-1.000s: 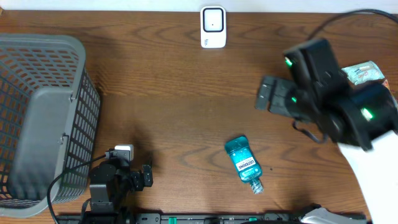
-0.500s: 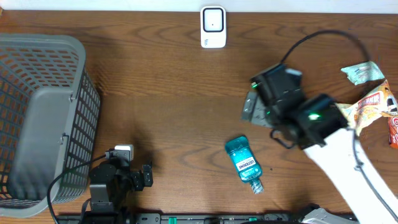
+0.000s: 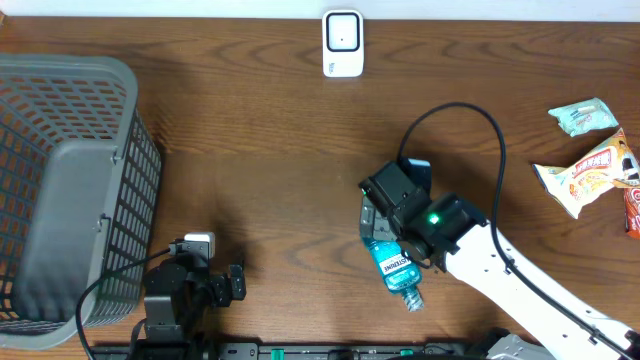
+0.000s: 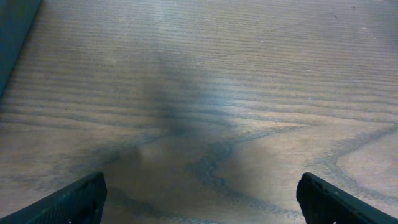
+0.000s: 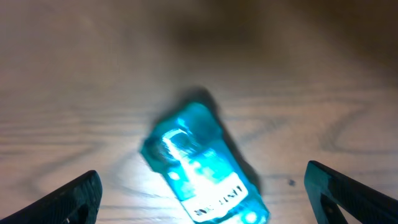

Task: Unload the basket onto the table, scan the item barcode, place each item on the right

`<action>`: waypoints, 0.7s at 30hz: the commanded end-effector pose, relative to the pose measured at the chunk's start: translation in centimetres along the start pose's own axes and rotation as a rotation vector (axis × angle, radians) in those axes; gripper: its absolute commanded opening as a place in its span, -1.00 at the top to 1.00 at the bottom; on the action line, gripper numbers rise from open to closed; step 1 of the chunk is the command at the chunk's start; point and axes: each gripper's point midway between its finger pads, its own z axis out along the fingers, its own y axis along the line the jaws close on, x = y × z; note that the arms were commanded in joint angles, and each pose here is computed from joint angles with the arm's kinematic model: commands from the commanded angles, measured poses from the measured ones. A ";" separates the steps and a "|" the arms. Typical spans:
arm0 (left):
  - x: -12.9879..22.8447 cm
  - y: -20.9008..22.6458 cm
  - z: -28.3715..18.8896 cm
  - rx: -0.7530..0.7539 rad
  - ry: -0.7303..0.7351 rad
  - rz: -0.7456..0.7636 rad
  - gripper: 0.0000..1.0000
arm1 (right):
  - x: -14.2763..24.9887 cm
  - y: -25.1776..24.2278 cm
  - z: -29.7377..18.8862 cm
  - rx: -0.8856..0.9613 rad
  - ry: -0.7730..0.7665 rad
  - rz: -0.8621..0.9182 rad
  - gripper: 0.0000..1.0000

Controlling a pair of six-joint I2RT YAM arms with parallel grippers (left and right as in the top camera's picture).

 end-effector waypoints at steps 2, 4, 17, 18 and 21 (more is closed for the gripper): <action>0.5 0.0 0.1 0.001 0.016 0.008 -0.96 | 2.0 -0.6 0.4 0.010 0.076 -0.042 -0.98; 0.5 0.0 0.1 0.001 0.016 0.008 -0.96 | 3.1 -0.2 0.6 -0.026 0.123 -0.110 -0.98; 0.5 0.0 0.1 0.001 0.016 0.008 -0.96 | 10.3 -0.5 2.2 -0.040 0.345 -0.066 -0.83; 0.5 0.0 0.1 0.001 0.015 0.008 -0.96 | 10.5 -0.4 2.1 -0.047 0.359 -0.064 -0.80; 0.5 0.0 0.1 0.001 0.016 0.008 -0.96 | 11.2 -0.8 1.8 -0.035 0.391 -0.066 -0.80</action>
